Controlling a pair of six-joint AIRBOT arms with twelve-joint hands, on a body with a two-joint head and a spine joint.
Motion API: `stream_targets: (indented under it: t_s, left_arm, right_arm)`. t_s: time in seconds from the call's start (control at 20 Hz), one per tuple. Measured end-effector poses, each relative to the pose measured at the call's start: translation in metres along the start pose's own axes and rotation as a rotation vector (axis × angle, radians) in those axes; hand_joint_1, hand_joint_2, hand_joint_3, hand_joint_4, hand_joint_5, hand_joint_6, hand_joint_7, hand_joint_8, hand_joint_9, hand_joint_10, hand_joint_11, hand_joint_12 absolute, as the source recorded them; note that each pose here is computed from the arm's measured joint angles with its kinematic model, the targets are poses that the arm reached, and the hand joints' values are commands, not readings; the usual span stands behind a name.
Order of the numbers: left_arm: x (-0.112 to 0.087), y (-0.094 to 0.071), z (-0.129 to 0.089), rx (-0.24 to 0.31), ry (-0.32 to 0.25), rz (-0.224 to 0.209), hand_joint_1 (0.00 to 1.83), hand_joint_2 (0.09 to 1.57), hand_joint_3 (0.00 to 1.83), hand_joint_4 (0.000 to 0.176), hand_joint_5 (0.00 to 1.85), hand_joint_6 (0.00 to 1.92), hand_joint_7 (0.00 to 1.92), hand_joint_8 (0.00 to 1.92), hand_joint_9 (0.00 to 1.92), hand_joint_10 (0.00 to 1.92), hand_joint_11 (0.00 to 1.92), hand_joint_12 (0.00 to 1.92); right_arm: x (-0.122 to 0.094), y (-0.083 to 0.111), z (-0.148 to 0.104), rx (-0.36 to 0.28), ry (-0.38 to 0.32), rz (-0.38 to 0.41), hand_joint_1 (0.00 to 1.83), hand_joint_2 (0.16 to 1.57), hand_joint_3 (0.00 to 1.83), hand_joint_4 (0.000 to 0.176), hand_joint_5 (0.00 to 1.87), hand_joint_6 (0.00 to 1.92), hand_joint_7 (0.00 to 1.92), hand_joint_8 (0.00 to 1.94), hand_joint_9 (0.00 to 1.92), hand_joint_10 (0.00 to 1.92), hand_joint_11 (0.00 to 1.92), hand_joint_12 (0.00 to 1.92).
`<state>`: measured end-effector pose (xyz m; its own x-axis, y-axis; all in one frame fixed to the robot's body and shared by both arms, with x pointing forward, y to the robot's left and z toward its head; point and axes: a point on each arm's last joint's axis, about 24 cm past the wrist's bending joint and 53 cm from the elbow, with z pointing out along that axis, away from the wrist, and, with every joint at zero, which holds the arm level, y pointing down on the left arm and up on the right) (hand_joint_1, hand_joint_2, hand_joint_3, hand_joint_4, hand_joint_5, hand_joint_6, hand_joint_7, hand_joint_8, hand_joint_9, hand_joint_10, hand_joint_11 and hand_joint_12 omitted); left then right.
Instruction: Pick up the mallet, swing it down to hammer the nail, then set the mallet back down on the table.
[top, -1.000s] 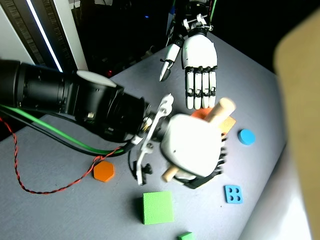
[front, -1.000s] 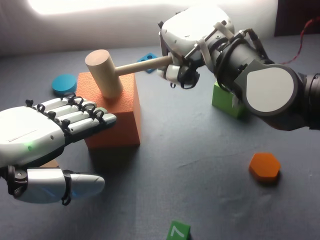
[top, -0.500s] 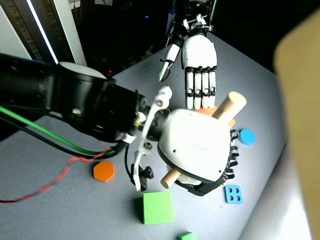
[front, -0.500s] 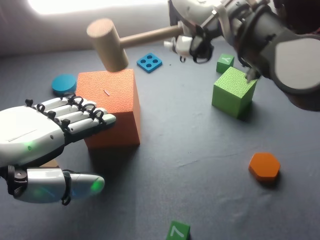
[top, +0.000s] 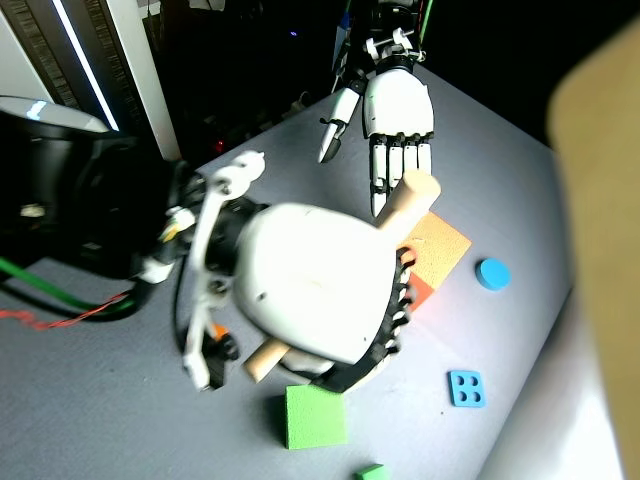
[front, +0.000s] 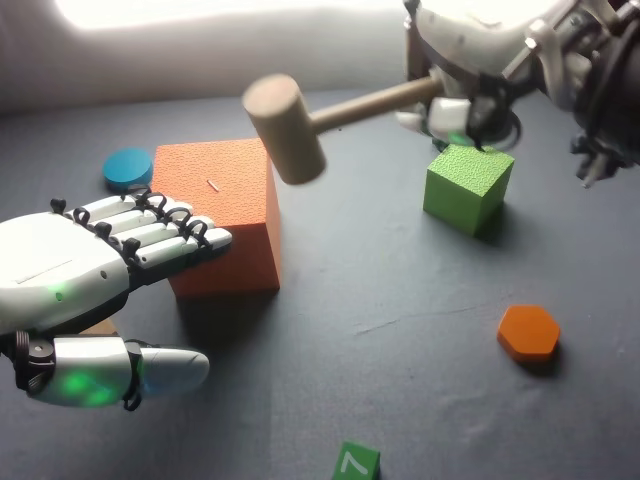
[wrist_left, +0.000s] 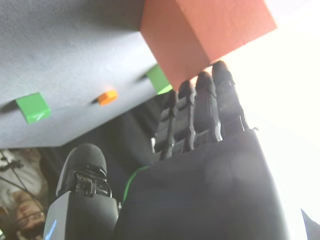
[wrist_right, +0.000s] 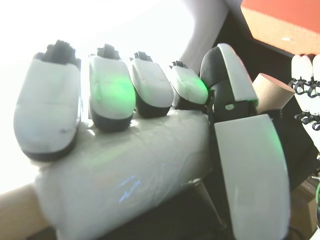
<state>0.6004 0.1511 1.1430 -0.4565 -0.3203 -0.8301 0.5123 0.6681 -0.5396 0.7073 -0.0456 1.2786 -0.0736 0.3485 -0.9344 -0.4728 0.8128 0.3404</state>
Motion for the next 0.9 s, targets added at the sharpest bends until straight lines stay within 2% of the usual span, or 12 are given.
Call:
stream_targets:
  t_s: [0.2,0.35,0.45,0.6,0.7,0.9]
  left_arm:
    - [0.0,0.0,0.0,0.001,0.0,-0.004,0.0,1.22,0.0,0.0,0.05,0.0,0.09,0.0,0.1,0.0,0.0,0.23]
    - [-0.002,-0.001,0.001,0.001,-0.003,-0.007,0.0,1.22,0.0,0.0,0.08,0.0,0.12,0.0,0.12,0.0,0.0,0.28]
    - [-0.003,-0.002,0.002,0.003,-0.006,-0.01,0.0,1.21,0.0,0.0,0.08,0.0,0.12,0.0,0.13,0.0,0.0,0.28]
    - [-0.007,-0.004,0.004,0.006,-0.011,-0.011,0.0,1.22,0.0,0.0,0.07,0.0,0.11,0.0,0.1,0.0,0.0,0.23]
    - [-0.009,-0.006,0.006,0.007,-0.011,-0.008,0.0,1.22,0.0,0.0,0.08,0.0,0.13,0.01,0.12,0.01,0.0,0.28]
    - [-0.026,-0.005,0.003,-0.002,-0.034,0.014,0.0,1.22,0.0,0.0,0.08,0.0,0.13,0.0,0.13,0.0,0.0,0.31]
  right_arm:
    - [0.024,0.001,-0.016,-0.022,0.065,-0.035,0.93,1.49,0.0,0.176,1.4,1.92,1.64,1.94,1.74,1.92,1.89,1.92]
    - [0.045,0.002,-0.028,-0.034,0.097,-0.078,0.96,1.49,0.0,0.176,1.41,1.92,1.64,1.94,1.74,1.92,1.9,1.92]
    - [0.056,0.008,-0.032,-0.047,0.118,-0.077,0.93,1.49,0.0,0.176,1.41,1.92,1.63,1.94,1.73,1.92,1.88,1.92]
    - [0.059,0.012,-0.032,-0.053,0.112,-0.081,0.86,1.51,0.0,0.176,1.41,1.92,1.64,1.94,1.73,1.92,1.88,1.92]
    - [0.065,0.014,-0.033,-0.058,0.12,-0.091,0.89,1.49,0.0,0.176,1.41,1.92,1.64,1.94,1.73,1.92,1.89,1.92]
    - [0.091,0.029,-0.035,-0.1,0.148,-0.126,0.9,1.49,0.0,0.176,1.4,1.92,1.63,1.94,1.71,1.92,1.89,1.92]
